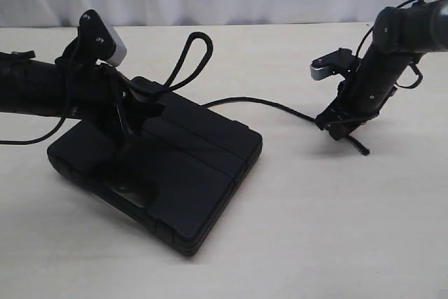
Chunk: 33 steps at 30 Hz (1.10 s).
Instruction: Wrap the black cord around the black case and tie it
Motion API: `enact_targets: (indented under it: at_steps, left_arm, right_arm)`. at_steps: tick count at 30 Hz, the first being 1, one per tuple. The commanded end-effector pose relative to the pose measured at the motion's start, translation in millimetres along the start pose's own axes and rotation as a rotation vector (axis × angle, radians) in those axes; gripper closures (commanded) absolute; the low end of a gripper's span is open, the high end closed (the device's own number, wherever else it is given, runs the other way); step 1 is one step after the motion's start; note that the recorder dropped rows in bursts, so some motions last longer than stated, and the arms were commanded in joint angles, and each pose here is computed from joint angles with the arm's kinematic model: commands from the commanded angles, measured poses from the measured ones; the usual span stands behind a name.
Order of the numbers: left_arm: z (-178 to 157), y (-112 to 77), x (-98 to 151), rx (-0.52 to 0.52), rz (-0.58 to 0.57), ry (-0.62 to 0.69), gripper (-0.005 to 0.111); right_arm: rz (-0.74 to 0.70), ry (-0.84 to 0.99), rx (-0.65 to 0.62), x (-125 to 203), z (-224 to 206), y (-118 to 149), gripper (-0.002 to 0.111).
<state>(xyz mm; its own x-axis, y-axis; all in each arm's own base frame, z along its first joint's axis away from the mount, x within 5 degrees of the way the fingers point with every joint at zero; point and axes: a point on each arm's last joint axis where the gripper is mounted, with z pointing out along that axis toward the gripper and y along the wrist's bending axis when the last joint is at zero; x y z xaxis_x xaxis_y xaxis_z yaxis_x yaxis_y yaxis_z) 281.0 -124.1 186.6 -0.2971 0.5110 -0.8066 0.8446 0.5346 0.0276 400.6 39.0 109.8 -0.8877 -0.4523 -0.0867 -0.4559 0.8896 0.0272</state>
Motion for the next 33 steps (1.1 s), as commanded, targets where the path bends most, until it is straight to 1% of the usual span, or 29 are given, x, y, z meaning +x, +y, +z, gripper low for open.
enact_targets:
  at_steps: [1, 3, 6, 7, 9, 12, 15, 17, 19, 22, 25, 27, 29, 31, 33]
  left_arm:
    - [-0.5, -2.9, -4.9, 0.031, 0.016, -0.038, 0.107]
    - [-0.5, -3.2, -5.8, 0.036, 0.008, -0.047, 0.107]
    - [-0.6, -4.5, -6.3, 0.049, 0.012, -0.053, 0.107]
    - [-0.6, -5.4, -6.0, 0.057, 0.014, -0.053, 0.107]
    - [-0.6, -6.1, -5.4, 0.062, 0.015, -0.053, 0.107]
    - [-0.6, -8.0, -2.1, 0.083, 0.072, -0.019, 0.107]
    - [-0.8, -9.5, 3.6, 0.104, 0.161, 0.039, 0.107]
    - [-1.1, -9.1, 8.1, 0.106, 0.225, 0.086, 0.107]
    - [-1.4, -7.5, 11.7, 0.096, 0.273, 0.124, 0.107]
    - [-1.6, -0.3, 14.3, 0.027, 0.302, 0.168, 0.107]
    - [-2.2, 4.1, 16.2, -0.01, 0.341, 0.203, 0.107]
    - [-2.4, 3.9, 15.4, 0.005, 0.373, 0.209, 0.107]
    - [-1.7, 1.9, 14.3, 0.019, 0.378, 0.203, 0.107]
    - [0.9, -2.9, 12.4, 0.037, 0.415, 0.21, 0.107]
    - [5.2, -10.4, 10.5, 0.054, 0.478, 0.226, 0.107]
  right_arm:
    - [0.033, 0.04, -0.139, 4.6, 22.2, 11.4, 0.104]
    - [0.068, 0.032, -0.189, 3.0, 20.8, 15.6, 0.104]
    - [0.159, -0.005, -0.283, -6.8, 12.8, 22.2, 0.104]
    - [0.18, -0.014, -0.336, -10.2, 8.4, 25.2, 0.104]
    - [0.21, -0.027, -0.399, -14.5, 3.4, 29.6, 0.104]
    - [0.249, -0.077, -0.543, -22.2, -4.5, 39.9, 0.104]
    - [0.322, -0.184, -0.707, -34.5, -14.3, 49.5, 0.104]
    - [0.354, -0.249, -0.782, -41.6, -19.9, 53.6, 0.104]
    - [0.384, -0.298, -0.818, -46.7, -25.0, 54.2, 0.104]
    - [0.395, -0.322, -0.843, -48.8, -30.1, 55.1, 0.104]
    - [0.422, -0.345, -0.953, -53.6, -37.9, 63.9, 0.104]
    - [0.428, -0.376, -1.0, -59.9, -42.2, 75.1, 0.104]
    - [0.442, -0.403, -1.024, -66.7, -44.0, 88.1, 0.104]
    - [0.459, -0.415, -1.022, -71.1, -43.6, 96.5, 0.104]
    - [0.464, -0.419, -1.031, -72.9, -44.1, 101.3, 0.104]
